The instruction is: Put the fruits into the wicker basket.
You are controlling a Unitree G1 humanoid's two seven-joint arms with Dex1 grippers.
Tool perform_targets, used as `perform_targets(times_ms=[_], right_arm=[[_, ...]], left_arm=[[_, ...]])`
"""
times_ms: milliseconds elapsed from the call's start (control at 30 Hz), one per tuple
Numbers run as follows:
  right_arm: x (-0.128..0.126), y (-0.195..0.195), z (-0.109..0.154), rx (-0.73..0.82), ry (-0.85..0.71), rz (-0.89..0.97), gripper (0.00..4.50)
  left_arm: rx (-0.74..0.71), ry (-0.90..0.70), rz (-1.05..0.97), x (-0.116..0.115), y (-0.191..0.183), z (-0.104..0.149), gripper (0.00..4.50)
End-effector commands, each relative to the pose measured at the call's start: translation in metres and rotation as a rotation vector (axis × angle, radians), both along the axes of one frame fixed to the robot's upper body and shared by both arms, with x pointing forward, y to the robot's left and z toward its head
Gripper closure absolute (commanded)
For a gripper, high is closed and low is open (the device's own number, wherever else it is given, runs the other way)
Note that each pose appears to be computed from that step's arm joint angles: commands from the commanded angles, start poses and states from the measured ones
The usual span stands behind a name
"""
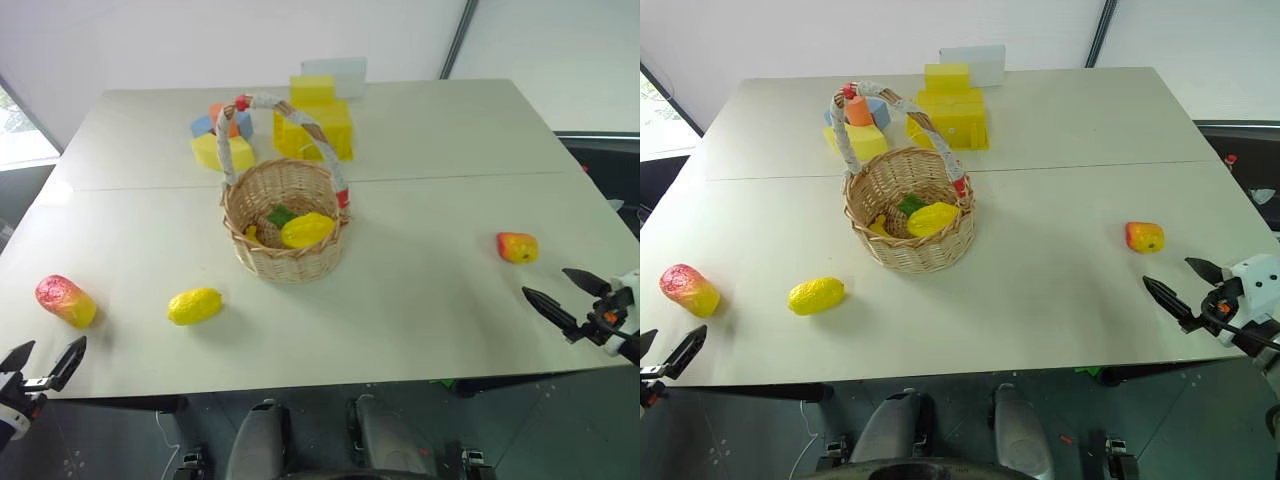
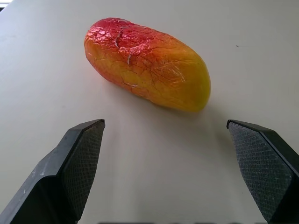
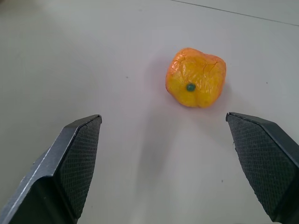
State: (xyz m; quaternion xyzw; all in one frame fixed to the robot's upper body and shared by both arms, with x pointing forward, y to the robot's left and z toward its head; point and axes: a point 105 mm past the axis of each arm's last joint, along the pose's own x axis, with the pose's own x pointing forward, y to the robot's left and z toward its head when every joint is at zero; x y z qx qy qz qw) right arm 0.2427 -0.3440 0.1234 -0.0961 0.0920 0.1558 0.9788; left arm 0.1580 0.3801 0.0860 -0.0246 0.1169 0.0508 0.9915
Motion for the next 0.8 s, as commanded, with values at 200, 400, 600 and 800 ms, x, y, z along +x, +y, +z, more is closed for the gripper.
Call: perform_targets(times_ms=[200, 400, 600, 800], right_arm=[[0.004, 0.006, 0.018, -0.019, -0.059, 0.031, 0.05], [0.009, 0.020, 0.030, -0.028, -0.086, 0.087, 0.05], [0.016, 0.047, 0.048, -0.041, -0.103, 0.213, 0.05], [0.011, 0.114, 0.077, -0.046, -0.128, 0.492, 0.05]], left_arm=[[0.025, -0.035, -0.015, 0.006, -0.005, 0.009, 0.00], [0.059, -0.064, -0.028, 0.016, -0.006, 0.019, 0.00], [0.055, -0.133, -0.026, 0.023, -0.004, 0.036, 0.00], [0.016, -0.195, 0.005, 0.033, -0.001, 0.047, 0.00]])
